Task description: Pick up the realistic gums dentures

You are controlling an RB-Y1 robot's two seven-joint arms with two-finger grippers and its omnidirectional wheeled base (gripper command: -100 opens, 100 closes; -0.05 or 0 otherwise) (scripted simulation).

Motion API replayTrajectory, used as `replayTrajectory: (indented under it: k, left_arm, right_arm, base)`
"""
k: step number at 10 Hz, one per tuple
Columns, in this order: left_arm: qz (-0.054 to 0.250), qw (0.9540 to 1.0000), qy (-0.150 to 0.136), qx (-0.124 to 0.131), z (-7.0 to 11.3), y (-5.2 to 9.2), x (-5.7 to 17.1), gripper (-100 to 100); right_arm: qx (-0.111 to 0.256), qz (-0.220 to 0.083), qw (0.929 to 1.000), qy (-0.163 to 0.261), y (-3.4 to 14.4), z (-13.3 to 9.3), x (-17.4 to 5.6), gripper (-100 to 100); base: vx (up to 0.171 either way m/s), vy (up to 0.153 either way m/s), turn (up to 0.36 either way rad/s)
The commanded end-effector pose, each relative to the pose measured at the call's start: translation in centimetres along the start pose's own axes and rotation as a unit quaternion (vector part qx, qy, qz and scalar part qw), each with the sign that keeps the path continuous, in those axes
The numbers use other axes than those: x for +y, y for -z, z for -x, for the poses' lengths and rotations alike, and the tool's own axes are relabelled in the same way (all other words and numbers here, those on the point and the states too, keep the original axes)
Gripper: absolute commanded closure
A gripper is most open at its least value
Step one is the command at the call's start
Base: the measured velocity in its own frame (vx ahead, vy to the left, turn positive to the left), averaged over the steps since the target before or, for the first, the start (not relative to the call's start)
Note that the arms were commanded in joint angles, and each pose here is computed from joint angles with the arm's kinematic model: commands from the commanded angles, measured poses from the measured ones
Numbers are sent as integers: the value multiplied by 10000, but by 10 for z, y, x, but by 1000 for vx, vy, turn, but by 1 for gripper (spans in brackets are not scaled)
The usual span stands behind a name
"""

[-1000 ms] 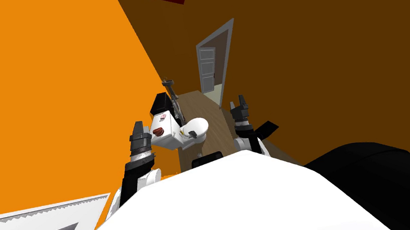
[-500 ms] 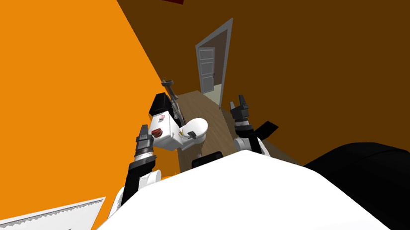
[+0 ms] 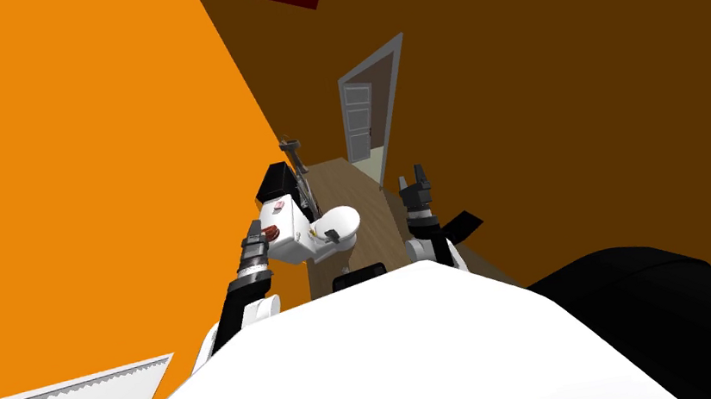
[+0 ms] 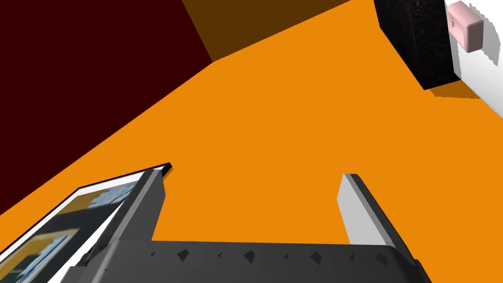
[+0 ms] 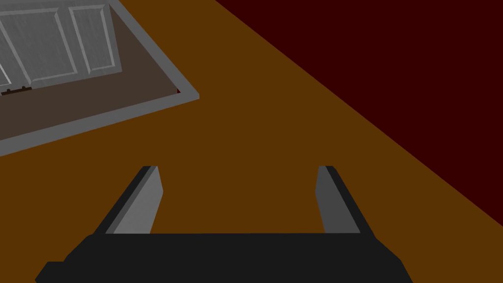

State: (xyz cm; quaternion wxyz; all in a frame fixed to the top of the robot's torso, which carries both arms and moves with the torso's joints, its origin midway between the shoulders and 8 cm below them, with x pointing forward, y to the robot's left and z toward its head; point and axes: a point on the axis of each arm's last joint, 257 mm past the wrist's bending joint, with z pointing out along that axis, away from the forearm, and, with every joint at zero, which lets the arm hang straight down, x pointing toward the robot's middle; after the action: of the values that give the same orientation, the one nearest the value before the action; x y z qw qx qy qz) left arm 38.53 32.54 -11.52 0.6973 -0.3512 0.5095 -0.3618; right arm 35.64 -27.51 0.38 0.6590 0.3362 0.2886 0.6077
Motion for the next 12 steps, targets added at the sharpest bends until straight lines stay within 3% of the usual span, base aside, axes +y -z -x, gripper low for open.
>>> replayTrajectory:
  k: [1, 7, 12]
  left_arm:
    - [259, 9997, -10, 30, 0, 5, 18, -100]
    - [1182, 9927, -96, 198, -3, 16, 83, -100]
    - [1966, 9791, -339, 387, 8, 30, 142, -100]
  right_arm:
    - [0, 0, 10000, 0, 0, 0, 0, 0]
    - [0, 0, 10000, 0, 0, 0, 0, 0]
    - [0, 0, 10000, 1, 0, 0, 0, 0]
  base:
    - [53, -18, 20]
    - [54, -9, 33]
    - [68, 5, 48]
